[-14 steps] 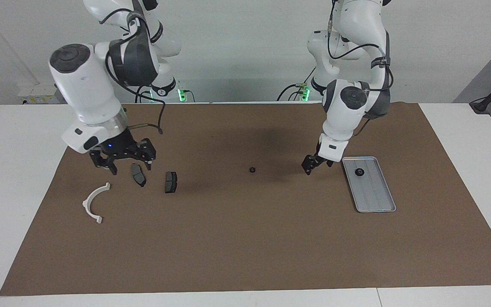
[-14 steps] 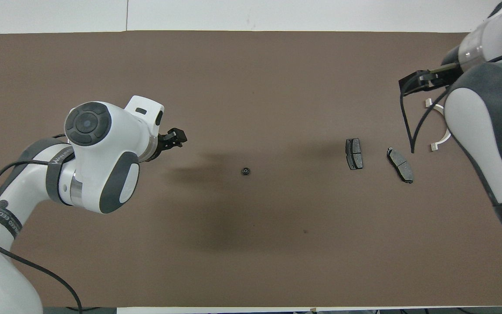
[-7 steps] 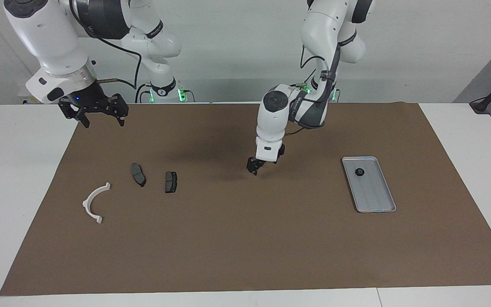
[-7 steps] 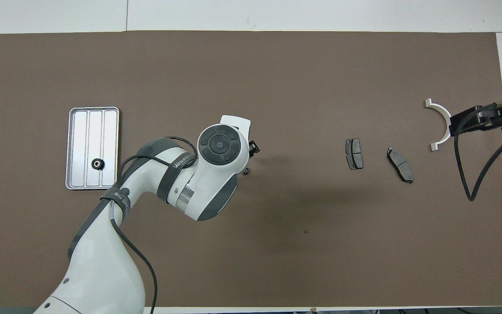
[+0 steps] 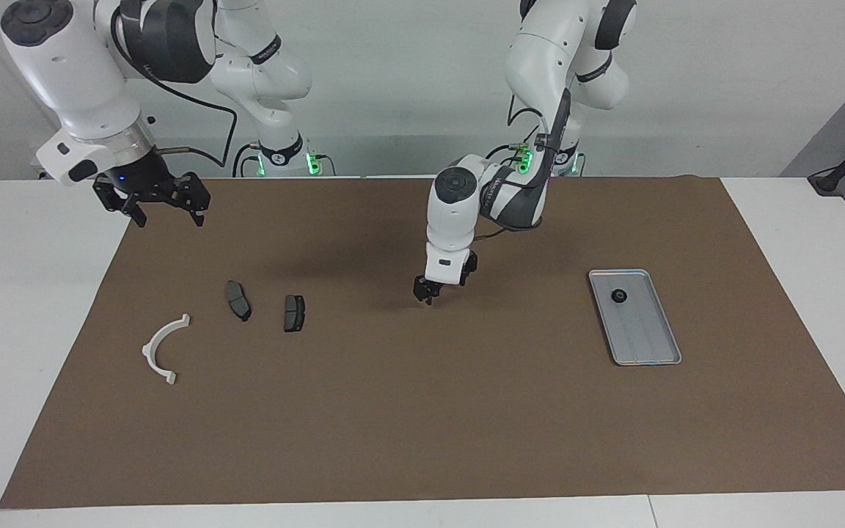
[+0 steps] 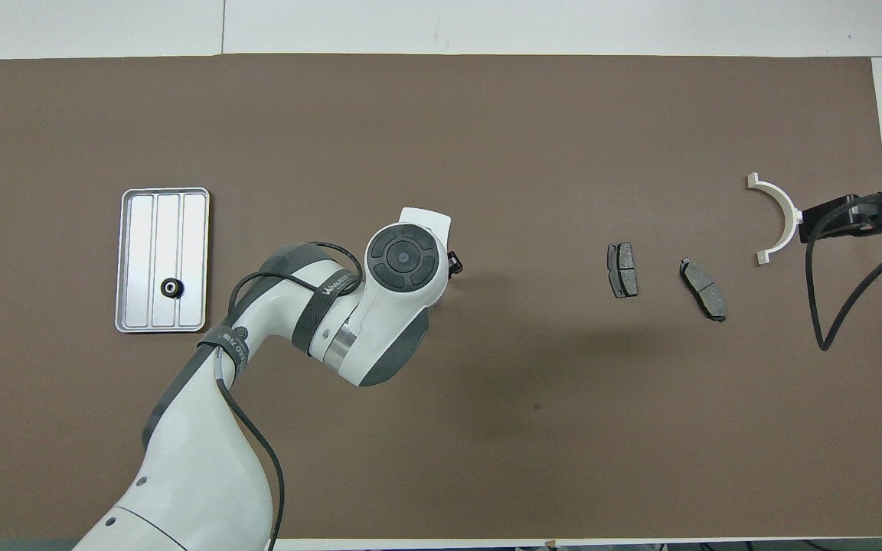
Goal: Pick bearing gear from pile to tray
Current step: 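Grasp the second black bearing gear with the left gripper and lift it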
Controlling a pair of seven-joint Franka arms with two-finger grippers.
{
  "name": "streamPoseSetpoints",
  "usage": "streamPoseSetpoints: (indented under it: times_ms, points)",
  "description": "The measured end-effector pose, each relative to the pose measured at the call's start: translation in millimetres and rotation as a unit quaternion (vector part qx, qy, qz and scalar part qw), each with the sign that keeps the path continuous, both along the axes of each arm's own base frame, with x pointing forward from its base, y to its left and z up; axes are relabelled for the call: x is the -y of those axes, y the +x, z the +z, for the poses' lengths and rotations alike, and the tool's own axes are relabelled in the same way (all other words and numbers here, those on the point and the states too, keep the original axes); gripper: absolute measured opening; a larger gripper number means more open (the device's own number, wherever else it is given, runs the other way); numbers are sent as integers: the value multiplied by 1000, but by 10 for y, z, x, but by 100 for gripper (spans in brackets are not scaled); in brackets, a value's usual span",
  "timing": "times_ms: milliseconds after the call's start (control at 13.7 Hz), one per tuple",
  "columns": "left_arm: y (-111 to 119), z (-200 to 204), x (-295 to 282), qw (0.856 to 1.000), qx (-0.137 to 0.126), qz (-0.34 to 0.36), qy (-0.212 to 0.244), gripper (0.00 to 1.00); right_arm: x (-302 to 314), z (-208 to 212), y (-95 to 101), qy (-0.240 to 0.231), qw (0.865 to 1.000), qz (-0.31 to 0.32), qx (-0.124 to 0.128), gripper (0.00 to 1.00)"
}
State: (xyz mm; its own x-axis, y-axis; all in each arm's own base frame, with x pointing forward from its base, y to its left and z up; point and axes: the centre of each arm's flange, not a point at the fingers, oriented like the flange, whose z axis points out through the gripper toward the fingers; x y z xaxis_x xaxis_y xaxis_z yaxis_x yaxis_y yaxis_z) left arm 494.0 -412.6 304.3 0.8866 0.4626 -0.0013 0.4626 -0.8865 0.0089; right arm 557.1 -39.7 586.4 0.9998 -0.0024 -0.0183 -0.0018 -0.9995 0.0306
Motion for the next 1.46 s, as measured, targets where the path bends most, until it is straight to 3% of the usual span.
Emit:
streamPoseSetpoints:
  times_ms: [439,512,732,878,951,1098,1463]
  points:
    - [-185,-207,194,1000,-7,-9,16,90,127,49,-8,4,1000,0,7,100]
    - [-195,-211,214,1000,-6,-10,18,81,126,54,-7,4,1000,0,7,100]
    - [-193,-205,215,1000,-5,-11,18,80,130,65,-8,4,1000,0,7,100]
    - [-190,-188,218,1000,-4,-11,17,61,132,74,-8,4,1000,0,8,100]
    - [-188,-186,219,1000,-3,-10,16,60,132,79,-8,4,1000,0,8,100]
    - [-180,-182,218,1000,-1,-10,15,41,132,81,-8,4,1000,0,9,100]
    - [-172,-183,212,1000,0,-8,14,40,132,85,-8,4,1000,0,9,100]
